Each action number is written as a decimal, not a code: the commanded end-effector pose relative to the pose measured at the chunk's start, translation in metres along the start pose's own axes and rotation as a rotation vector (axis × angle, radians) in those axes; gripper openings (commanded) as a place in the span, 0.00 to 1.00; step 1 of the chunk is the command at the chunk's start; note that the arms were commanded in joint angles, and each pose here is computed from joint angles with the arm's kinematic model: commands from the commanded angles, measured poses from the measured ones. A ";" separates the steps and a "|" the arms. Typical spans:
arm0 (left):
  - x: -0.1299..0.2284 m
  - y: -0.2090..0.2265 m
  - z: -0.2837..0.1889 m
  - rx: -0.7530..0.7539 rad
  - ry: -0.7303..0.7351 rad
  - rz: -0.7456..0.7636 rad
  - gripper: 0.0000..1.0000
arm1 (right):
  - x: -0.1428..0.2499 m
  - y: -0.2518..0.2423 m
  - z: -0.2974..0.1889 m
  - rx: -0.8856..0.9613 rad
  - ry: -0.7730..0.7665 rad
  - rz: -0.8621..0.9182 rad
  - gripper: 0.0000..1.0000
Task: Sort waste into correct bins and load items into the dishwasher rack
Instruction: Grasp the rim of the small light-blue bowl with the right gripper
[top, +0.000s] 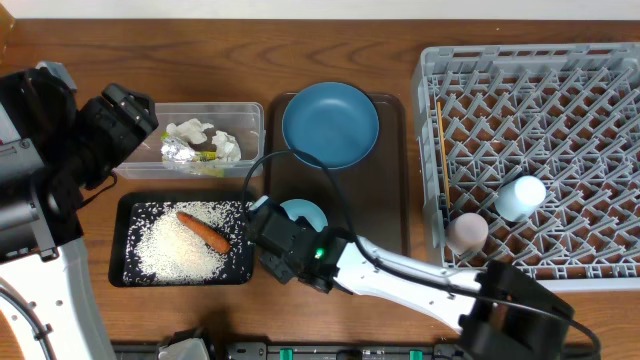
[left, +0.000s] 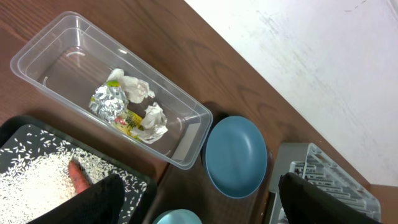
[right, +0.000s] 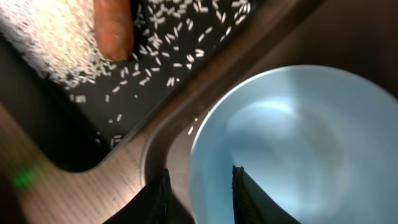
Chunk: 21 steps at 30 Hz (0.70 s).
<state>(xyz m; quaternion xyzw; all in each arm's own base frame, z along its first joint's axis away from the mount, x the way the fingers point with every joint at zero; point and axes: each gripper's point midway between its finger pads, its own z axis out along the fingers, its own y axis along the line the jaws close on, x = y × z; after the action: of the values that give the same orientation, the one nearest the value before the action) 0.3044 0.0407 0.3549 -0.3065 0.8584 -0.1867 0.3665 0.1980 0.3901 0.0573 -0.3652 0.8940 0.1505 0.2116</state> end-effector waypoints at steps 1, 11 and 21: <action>-0.002 0.002 -0.002 -0.011 -0.012 0.012 0.82 | 0.013 -0.001 0.014 0.003 0.043 0.000 0.32; -0.002 0.002 -0.002 -0.011 -0.012 0.012 0.82 | 0.017 -0.002 0.018 0.008 0.058 -0.001 0.28; -0.002 0.002 -0.002 -0.011 -0.012 0.012 0.82 | 0.029 -0.006 0.025 0.023 0.092 -0.018 0.29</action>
<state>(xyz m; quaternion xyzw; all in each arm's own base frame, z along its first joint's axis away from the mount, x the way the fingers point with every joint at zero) 0.3044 0.0407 0.3549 -0.3065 0.8584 -0.1867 0.3665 0.1937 0.3843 0.0339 -0.3713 0.8996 0.1333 0.1875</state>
